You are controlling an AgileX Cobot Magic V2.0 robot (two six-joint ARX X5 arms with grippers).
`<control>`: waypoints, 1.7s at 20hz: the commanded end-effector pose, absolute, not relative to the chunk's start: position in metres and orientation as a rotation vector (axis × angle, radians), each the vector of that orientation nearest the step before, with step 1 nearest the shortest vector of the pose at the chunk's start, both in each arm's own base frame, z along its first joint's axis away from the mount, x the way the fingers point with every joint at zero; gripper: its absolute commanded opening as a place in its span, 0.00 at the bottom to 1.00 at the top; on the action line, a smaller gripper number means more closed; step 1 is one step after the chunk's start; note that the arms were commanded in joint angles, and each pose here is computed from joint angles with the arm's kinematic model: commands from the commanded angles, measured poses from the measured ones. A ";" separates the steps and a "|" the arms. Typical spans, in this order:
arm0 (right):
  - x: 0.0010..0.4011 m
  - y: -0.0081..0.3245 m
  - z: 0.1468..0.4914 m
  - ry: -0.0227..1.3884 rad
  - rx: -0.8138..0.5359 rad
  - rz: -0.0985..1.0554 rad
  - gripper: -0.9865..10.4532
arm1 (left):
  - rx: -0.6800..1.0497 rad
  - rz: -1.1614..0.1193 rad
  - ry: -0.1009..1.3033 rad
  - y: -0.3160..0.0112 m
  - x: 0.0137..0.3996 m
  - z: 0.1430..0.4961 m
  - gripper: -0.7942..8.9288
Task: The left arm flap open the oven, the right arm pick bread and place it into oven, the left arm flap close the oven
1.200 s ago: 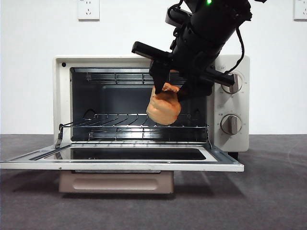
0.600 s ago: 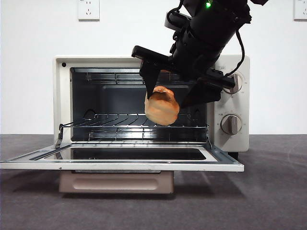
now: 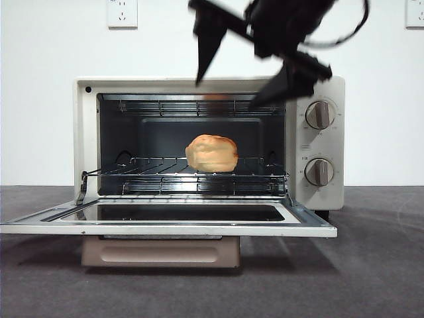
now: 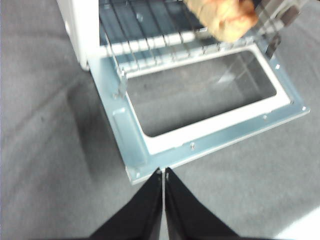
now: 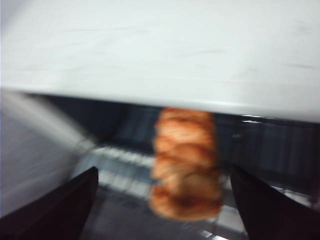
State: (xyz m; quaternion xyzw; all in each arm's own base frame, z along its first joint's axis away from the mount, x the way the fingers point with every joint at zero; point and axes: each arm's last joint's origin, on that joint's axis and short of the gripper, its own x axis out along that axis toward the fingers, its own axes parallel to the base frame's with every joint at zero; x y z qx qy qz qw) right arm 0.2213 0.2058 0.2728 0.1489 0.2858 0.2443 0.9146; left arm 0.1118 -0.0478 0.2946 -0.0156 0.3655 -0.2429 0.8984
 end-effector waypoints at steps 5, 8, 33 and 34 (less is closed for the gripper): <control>0.171 0.167 0.327 0.502 0.092 0.695 0.46 | -0.046 -0.505 0.698 -0.053 0.127 0.295 0.09; 0.143 0.139 0.338 0.523 0.001 0.706 0.46 | -0.086 -0.476 0.704 -0.053 0.142 0.286 0.09; 0.068 0.065 0.357 0.463 -0.006 0.669 0.46 | -0.347 -0.495 1.044 -0.037 0.249 0.149 0.09; 0.068 0.065 0.357 0.464 -0.004 0.669 0.46 | -0.357 -0.511 1.049 -0.038 0.250 0.147 0.09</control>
